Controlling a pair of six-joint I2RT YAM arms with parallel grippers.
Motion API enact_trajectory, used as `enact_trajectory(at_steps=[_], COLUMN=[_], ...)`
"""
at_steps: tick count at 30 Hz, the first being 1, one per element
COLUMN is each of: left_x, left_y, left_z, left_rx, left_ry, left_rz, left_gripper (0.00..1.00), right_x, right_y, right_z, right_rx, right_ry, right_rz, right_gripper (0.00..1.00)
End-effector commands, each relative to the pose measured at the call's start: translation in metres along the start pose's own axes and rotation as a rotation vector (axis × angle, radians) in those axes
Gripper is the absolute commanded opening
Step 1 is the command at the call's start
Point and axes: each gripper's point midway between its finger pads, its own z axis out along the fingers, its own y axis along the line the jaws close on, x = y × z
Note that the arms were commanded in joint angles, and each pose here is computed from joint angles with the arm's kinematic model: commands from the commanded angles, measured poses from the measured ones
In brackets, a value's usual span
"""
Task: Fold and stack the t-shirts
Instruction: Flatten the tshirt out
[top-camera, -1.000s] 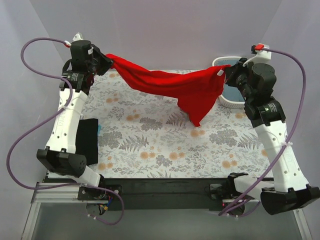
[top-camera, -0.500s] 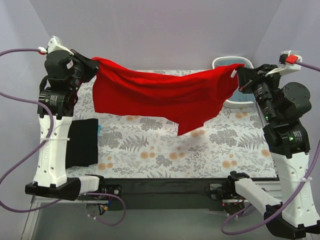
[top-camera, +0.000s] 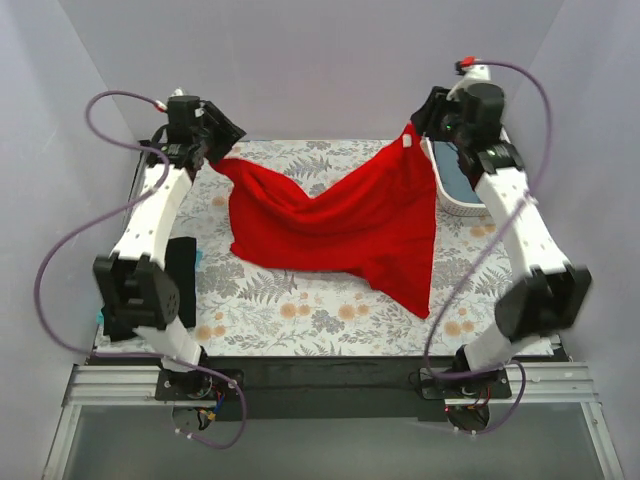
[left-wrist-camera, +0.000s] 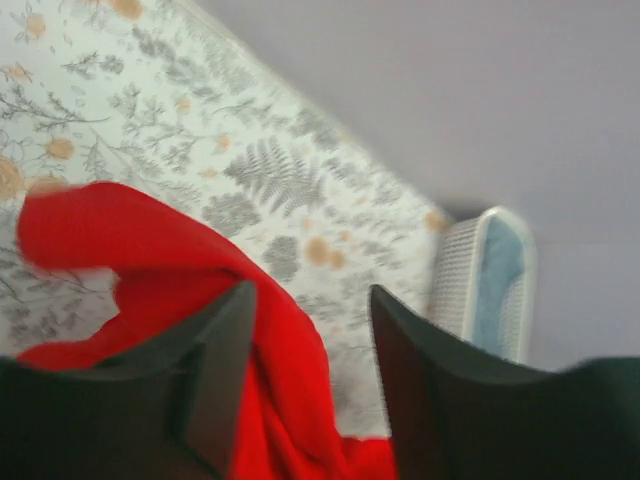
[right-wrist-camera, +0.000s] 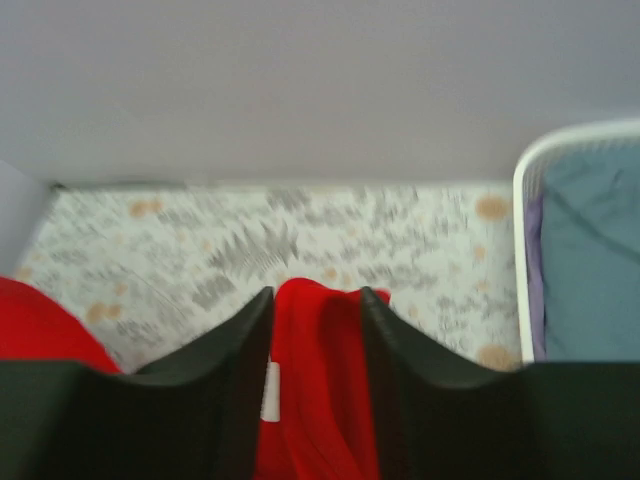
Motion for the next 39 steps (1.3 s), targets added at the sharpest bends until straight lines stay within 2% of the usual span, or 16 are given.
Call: enact_trajectory(at_steps=[1, 2, 3, 4, 6, 9, 10, 11, 12, 13, 14, 15, 18, 22, 33, 39], left_x=[0.019, 0.024, 0.028, 0.028, 0.054, 0.086, 0.097, 0.096, 0.114, 0.116, 0.129, 0.131, 0.158, 0.179, 0.203, 0.203], left_y=[-0.003, 0.001, 0.004, 0.01, 0.06, 0.126, 0.149, 0.15, 0.174, 0.179, 0.198, 0.203, 0.237, 0.252, 0.277, 0.278], left_z=[0.065, 0.072, 0.073, 0.07, 0.058, 0.019, 0.0, -0.019, -0.029, -0.045, -0.053, -0.061, -0.071, -0.066, -0.06, -0.066], left_rx=[0.062, 0.059, 0.053, 0.02, -0.128, -0.347, -0.414, -0.408, -0.472, -0.487, -0.541, -0.558, -0.643, -0.694, -0.814, -0.821], left_ry=[0.123, 0.155, 0.172, 0.163, 0.168, 0.155, 0.14, 0.11, 0.125, 0.107, 0.122, 0.105, 0.139, 0.195, 0.264, 0.254], left_rz=[0.015, 0.016, 0.013, 0.005, -0.028, -0.075, -0.101, -0.113, -0.115, -0.13, -0.127, -0.143, -0.142, -0.162, -0.185, -0.194], left_gripper=[0.56, 0.62, 0.63, 0.64, 0.64, 0.62, 0.61, 0.6, 0.6, 0.56, 0.55, 0.5, 0.43, 0.38, 0.38, 0.39], right_x=[0.08, 0.087, 0.103, 0.112, 0.139, 0.177, 0.2, 0.196, 0.236, 0.23, 0.264, 0.26, 0.295, 0.302, 0.313, 0.32], right_y=[-0.046, -0.047, -0.051, -0.052, -0.062, -0.071, -0.076, -0.07, -0.079, -0.075, -0.081, -0.075, -0.071, -0.072, -0.073, -0.075], right_z=[0.084, 0.09, 0.089, 0.09, 0.07, 0.03, 0.003, -0.015, -0.037, -0.053, -0.074, -0.086, -0.128, -0.141, -0.148, -0.15], right_rx=[0.027, 0.017, 0.032, 0.033, 0.087, 0.155, 0.188, 0.179, 0.202, 0.204, 0.228, 0.207, 0.184, 0.188, 0.188, 0.192], right_ry=[0.243, 0.282, 0.356, 0.384, 0.443, 0.503, 0.532, 0.504, 0.574, 0.536, 0.598, 0.567, 0.592, 0.595, 0.627, 0.646], right_rz=[0.01, 0.013, 0.028, 0.034, 0.051, 0.096, 0.118, 0.121, 0.138, 0.15, 0.177, 0.185, 0.234, 0.228, 0.223, 0.22], right_gripper=[0.53, 0.59, 0.65, 0.67, 0.71, 0.72, 0.72, 0.72, 0.71, 0.71, 0.7, 0.7, 0.69, 0.69, 0.68, 0.68])
